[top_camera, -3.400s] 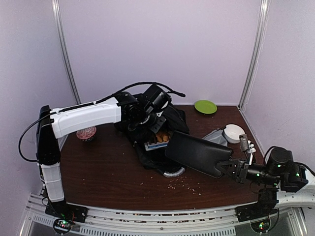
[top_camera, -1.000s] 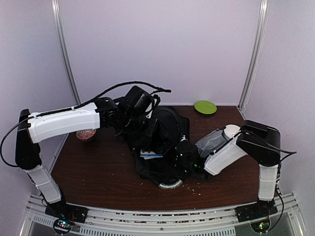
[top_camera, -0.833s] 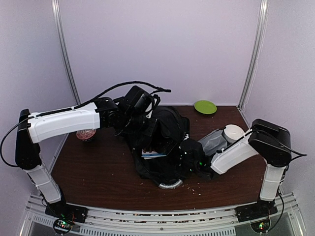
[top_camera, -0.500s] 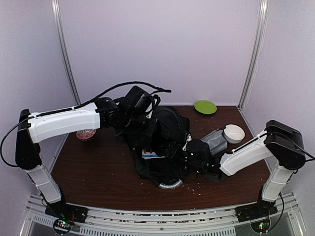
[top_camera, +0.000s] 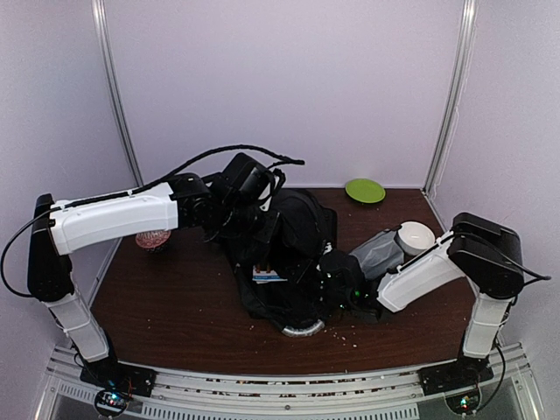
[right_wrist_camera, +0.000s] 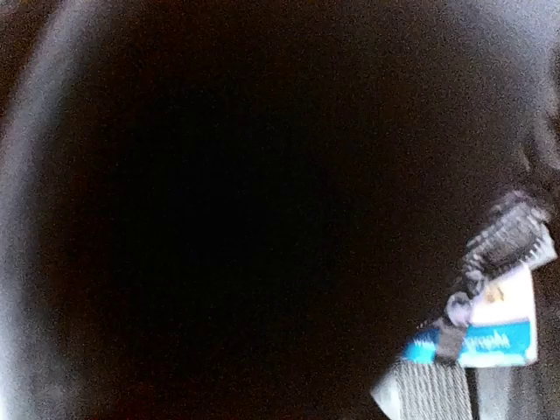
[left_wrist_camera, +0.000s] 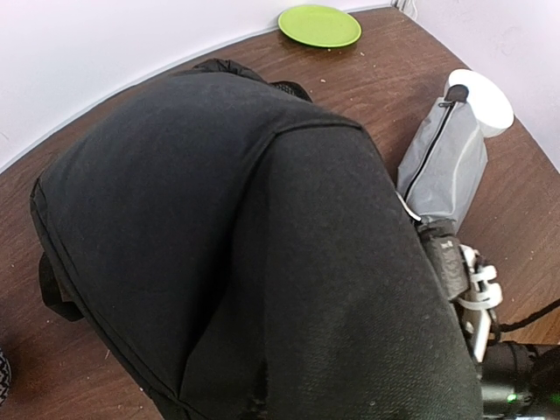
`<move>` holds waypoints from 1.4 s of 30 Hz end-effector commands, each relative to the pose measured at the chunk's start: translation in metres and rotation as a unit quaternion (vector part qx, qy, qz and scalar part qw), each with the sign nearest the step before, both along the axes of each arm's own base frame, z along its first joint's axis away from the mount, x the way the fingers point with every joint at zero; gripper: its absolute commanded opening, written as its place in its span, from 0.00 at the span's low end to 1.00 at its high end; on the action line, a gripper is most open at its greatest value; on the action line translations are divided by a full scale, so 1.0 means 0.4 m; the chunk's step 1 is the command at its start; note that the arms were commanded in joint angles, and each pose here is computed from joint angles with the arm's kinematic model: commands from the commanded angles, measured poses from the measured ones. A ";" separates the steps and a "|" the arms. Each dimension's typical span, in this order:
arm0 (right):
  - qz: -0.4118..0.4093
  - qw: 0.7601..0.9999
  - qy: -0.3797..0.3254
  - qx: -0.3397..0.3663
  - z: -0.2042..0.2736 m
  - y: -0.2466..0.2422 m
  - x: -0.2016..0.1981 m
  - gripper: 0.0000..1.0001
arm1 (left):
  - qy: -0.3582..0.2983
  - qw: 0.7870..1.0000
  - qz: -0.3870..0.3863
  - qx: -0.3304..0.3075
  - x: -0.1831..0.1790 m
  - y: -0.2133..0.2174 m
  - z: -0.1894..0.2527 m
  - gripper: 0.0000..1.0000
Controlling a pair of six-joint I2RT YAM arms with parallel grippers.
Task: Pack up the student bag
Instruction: Place the personal item in the student bag.
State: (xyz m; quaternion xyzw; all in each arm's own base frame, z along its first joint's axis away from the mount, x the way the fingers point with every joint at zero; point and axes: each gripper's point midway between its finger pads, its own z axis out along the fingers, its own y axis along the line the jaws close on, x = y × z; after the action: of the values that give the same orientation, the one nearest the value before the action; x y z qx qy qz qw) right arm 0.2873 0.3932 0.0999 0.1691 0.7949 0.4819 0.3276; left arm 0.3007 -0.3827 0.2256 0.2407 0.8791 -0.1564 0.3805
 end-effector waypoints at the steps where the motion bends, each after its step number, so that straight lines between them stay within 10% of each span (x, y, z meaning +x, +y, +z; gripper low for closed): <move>1: -0.002 1.000 0.004 0.020 0.012 0.036 0.031 0.25 | -0.035 0.992 -0.032 -0.116 -0.015 -0.082 0.160 0.00; 9: 0.011 1.000 -0.006 0.025 0.026 0.084 0.079 0.20 | -0.026 0.991 -0.038 -0.128 -0.031 -0.080 0.158 0.00; 20: 0.118 0.991 -0.061 -0.004 0.149 0.089 -0.035 0.64 | -0.064 0.994 0.037 -0.084 0.063 0.017 0.153 0.00; 30: 0.168 0.973 -0.108 -0.119 0.184 0.002 -0.178 0.66 | -0.095 0.984 0.144 -0.036 0.188 0.183 0.168 0.00; 42: 0.046 0.970 -0.120 -0.207 0.128 -0.207 -0.111 0.68 | -0.071 0.976 0.203 -0.025 0.154 0.310 0.113 0.00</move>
State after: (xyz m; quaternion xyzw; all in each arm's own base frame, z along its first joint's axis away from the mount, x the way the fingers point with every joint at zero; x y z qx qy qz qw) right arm 0.2289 0.3304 0.1724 -0.0152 0.8267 0.3885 0.4066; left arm 0.3594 -0.2829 0.2376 0.1288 0.8926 -0.0688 0.4266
